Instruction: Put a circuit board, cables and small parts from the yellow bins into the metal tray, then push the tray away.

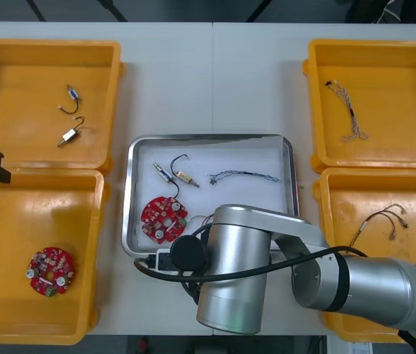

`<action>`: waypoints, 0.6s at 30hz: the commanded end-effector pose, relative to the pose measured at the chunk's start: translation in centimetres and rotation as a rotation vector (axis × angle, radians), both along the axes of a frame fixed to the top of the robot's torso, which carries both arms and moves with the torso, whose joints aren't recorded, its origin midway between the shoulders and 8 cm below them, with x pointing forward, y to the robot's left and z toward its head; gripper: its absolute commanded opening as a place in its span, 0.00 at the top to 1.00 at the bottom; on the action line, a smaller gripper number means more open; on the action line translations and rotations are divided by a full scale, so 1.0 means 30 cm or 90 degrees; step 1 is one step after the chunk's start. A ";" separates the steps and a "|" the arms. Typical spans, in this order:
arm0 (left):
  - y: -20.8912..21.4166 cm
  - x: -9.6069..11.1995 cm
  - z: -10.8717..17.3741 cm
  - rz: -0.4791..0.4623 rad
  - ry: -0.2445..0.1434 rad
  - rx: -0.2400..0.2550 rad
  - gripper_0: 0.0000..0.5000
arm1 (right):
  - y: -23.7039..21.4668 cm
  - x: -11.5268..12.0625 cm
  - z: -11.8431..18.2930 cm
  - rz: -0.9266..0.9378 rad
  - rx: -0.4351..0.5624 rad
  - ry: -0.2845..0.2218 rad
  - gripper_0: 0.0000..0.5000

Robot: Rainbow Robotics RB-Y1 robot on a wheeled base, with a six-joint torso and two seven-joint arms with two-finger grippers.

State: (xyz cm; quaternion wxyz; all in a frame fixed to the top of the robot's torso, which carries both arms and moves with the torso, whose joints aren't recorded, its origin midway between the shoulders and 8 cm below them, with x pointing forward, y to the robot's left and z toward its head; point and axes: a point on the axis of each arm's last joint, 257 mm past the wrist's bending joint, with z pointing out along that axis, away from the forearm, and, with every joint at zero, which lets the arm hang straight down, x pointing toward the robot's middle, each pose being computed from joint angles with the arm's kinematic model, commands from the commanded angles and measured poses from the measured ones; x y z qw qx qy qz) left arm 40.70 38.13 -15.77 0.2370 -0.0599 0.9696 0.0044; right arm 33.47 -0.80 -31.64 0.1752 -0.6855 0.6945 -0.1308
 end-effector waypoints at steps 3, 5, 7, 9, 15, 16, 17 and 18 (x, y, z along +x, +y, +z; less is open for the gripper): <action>0.043 0.006 0.055 -0.030 -0.014 0.042 0.00 | 0.061 -0.043 -0.025 0.036 0.010 0.008 0.00; 0.043 0.006 0.055 -0.030 -0.014 0.042 0.00 | 0.068 -0.031 -0.033 0.035 0.014 0.004 0.00; 0.043 0.006 0.055 -0.030 -0.014 0.042 0.00 | 0.074 -0.016 -0.039 0.033 0.016 -0.004 0.00; 0.043 0.006 0.055 -0.030 -0.014 0.042 0.00 | 0.079 -0.015 -0.038 0.032 0.019 -0.006 0.00; 0.043 0.006 0.055 -0.030 -0.014 0.042 0.00 | 0.080 -0.006 -0.033 0.033 0.016 -0.014 0.84; 0.043 0.006 0.055 -0.030 -0.014 0.042 0.00 | 0.079 -0.002 -0.030 0.033 0.016 -0.017 0.84; 0.043 0.006 0.055 -0.030 -0.014 0.042 0.00 | 0.075 0.002 -0.029 0.032 0.015 -0.019 0.98; 0.043 0.006 0.055 -0.030 -0.014 0.042 0.00 | 0.078 0.001 -0.029 0.031 0.016 -0.019 1.00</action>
